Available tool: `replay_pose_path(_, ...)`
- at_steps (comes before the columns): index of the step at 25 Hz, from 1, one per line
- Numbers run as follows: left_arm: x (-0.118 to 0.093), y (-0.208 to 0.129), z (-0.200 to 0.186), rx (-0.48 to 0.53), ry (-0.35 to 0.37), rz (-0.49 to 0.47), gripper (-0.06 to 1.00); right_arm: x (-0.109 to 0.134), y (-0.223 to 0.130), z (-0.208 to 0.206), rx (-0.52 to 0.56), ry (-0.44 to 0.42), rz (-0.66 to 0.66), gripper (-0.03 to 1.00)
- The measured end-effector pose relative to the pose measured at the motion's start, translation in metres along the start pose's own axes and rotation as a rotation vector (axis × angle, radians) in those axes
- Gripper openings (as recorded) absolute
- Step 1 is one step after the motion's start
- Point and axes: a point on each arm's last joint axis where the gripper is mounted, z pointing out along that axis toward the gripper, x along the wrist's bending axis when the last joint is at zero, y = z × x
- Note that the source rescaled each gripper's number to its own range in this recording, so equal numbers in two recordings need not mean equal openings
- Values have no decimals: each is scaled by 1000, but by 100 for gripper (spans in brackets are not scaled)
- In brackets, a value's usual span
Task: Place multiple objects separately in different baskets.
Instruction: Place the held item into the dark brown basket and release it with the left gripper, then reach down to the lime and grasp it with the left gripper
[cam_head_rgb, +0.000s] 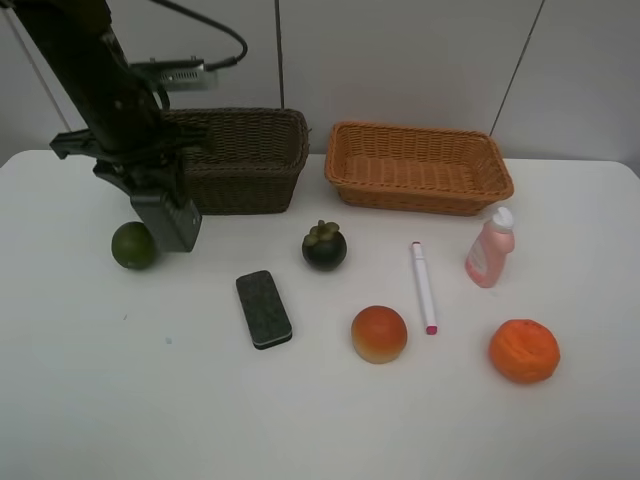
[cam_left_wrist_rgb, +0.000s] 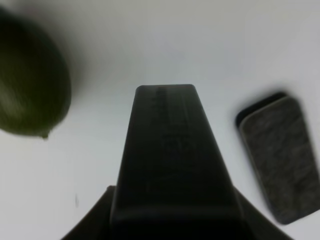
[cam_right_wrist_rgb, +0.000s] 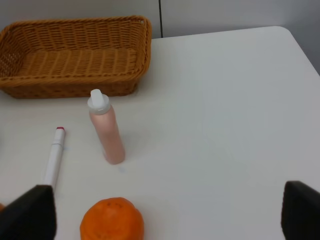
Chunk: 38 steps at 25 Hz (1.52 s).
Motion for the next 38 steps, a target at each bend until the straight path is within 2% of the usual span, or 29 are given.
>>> replay_pose_path(4, 2, 39, -57, -234, -52, -17, 0, 0, 0, 0, 0, 0, 0, 100)
replay_pose_path(7, 19, 70, -68, -339, -54, -65, 0, 0, 0, 0, 0, 0, 0, 100)
replay_pose_path(11, 42, 100, -31, -328, -22, -116, 0, 0, 0, 0, 0, 0, 0, 100)
replay_pose_path(15, 50, 113, 25, -267, -6, -128, 0, 0, 0, 0, 0, 0, 0, 100)
replay_pose_path(17, 51, 116, 41, -250, 1, -104, 1, 0, 0, 0, 0, 0, 0, 100)
replay_pose_path(18, 52, 116, 45, -246, 4, -92, 10, 0, 0, 0, 0, 0, 0, 100)
replay_pose_path(21, 52, 116, 46, -239, 7, -74, 72, 0, 0, 0, 0, 0, 0, 100)
replay_pose_path(22, 52, 116, 44, -237, 7, -73, 85, 0, 0, 0, 0, 0, 0, 100)
replay_pose_path(23, 51, 115, 43, -225, 8, -73, 92, 0, 0, 0, 0, 0, 0, 100)
replay_pose_path(26, 50, 113, 33, -179, 10, -80, 99, 0, 0, 0, 0, 0, 0, 100)
replay_pose_path(30, 46, 109, -4, -103, 14, -77, 100, 0, 0, 0, 0, 0, 0, 100)
replay_pose_path(34, 42, 103, -35, -134, 6, -68, 100, 0, 0, 0, 0, 0, 0, 100)
replay_pose_path(38, 44, 74, -47, -94, 21, -56, 100, 0, 0, 0, 0, 0, 0, 100)
